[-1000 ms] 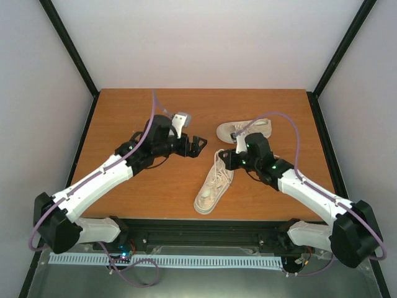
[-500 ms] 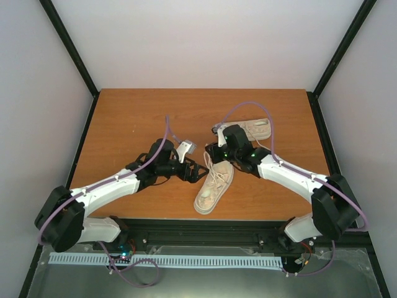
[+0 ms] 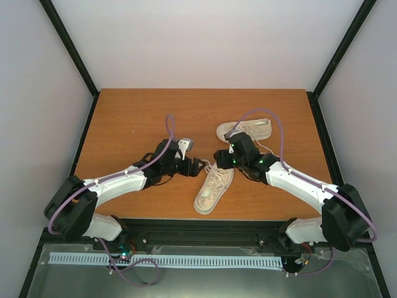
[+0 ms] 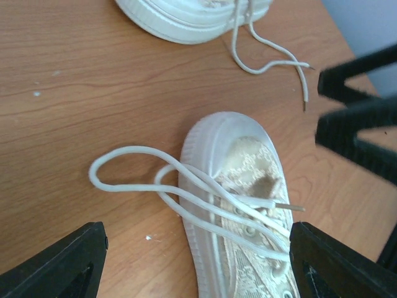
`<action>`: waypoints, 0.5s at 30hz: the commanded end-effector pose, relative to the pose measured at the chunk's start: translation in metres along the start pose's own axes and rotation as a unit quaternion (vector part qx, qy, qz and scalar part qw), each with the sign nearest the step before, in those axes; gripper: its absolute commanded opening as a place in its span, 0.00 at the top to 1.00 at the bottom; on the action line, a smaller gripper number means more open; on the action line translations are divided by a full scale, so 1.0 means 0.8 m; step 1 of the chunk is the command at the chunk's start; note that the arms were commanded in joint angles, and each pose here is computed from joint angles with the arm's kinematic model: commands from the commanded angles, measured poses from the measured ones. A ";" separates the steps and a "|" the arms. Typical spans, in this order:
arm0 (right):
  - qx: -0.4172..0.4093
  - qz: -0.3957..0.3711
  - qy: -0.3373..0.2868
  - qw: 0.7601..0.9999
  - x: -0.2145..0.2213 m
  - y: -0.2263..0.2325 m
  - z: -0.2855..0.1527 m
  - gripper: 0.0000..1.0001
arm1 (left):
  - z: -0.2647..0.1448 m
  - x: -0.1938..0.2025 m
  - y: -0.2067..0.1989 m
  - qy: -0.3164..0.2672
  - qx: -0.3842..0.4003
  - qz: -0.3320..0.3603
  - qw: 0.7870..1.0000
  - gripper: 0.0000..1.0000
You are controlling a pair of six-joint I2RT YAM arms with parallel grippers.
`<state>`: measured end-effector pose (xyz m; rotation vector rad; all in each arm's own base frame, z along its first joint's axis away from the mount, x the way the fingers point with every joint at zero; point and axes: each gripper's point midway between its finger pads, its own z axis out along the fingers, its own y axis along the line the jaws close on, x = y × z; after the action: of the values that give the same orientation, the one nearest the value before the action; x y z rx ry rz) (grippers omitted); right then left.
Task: Tie the shoes
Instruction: Cross the shoelace with the shoelace.
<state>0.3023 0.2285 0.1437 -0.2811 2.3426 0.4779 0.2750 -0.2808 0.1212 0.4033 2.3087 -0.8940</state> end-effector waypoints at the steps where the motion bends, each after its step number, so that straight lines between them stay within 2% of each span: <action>1: -0.050 -0.020 0.072 0.996 0.047 0.021 0.012 0.32 | -0.002 -0.025 0.023 -0.052 -0.051 -0.023 0.997 0.16; 5: -0.054 -0.078 0.094 0.991 0.067 0.049 0.016 0.40 | -0.007 -0.015 0.052 -0.069 -0.101 -0.036 0.992 0.11; 9: -0.012 -0.112 0.107 0.988 0.075 0.046 0.026 0.49 | -0.019 -0.011 0.073 -0.089 -0.140 -0.046 0.985 0.05; 15: 0.009 -0.169 0.122 0.978 0.083 0.057 0.040 0.60 | -0.044 -0.019 0.087 -0.122 -0.180 -0.048 0.975 0.02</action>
<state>0.2541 0.2715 0.0840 -0.6733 2.5026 0.3719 0.2905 -0.2218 0.0926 0.1195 2.3052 -0.5771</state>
